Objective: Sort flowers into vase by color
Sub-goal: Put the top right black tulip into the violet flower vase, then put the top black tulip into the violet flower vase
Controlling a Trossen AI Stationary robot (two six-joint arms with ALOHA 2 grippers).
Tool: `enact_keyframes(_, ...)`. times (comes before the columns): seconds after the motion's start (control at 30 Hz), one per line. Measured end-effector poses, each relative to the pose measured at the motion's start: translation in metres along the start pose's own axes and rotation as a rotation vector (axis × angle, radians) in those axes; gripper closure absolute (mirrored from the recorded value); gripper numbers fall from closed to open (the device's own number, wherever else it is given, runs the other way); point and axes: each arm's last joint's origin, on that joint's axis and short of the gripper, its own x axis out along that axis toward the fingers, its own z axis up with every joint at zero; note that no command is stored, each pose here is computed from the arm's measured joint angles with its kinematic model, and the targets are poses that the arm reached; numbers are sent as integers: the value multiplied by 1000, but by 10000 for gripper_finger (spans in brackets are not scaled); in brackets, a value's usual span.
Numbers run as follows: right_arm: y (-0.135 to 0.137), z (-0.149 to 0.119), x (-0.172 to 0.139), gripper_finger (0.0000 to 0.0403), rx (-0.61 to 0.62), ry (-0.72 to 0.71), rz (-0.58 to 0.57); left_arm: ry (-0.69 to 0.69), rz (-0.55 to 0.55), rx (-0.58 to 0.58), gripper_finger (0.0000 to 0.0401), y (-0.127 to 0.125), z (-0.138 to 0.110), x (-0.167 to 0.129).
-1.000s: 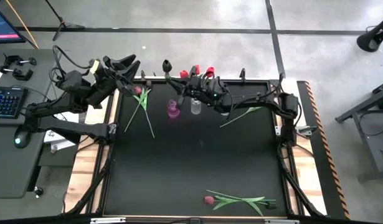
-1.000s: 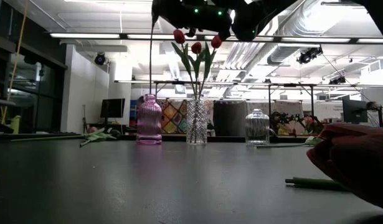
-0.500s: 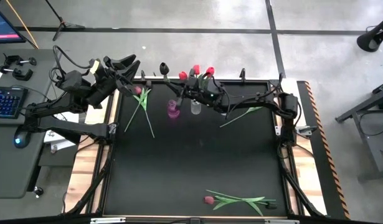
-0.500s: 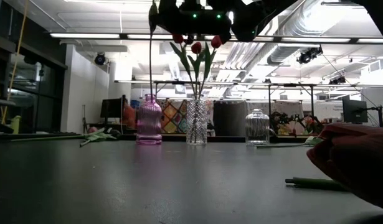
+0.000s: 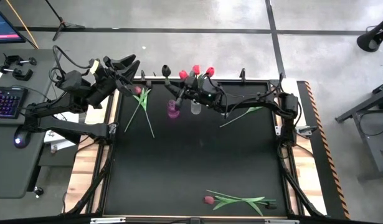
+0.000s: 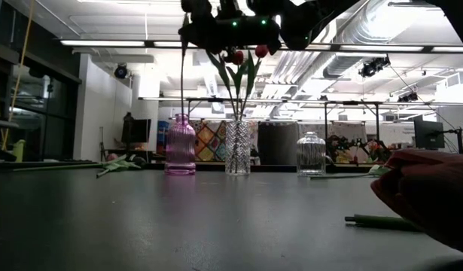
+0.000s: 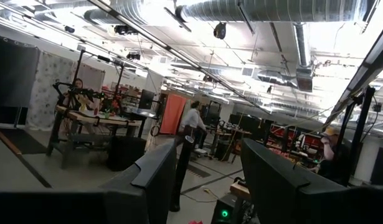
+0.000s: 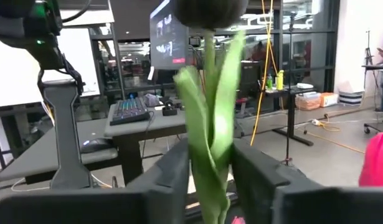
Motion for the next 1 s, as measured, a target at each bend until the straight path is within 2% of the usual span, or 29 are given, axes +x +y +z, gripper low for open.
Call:
enact_keyframes(0.17,1,1,-1,224,4,6,2,0,0,0,233,0,0,0)
enact_keyframes(0.37,1,1,-1,180,36,9,1,0,0,1,233,0,0,0)
enact_keyframes(0.5,1,6,-2,174,34,-7,2,0,0,1,233,0,0,0)
enact_keyframes(0.7,-3,31,-8,175,1,-71,-22,0,1,2,233,0,0,0)
enact_keyframes(0.83,-2,56,-17,175,9,-128,-15,0,4,48,233,0,0,0)
enact_keyframes(1.0,2,101,-36,175,-17,-248,70,40,7,50,233,-1,-6,2)
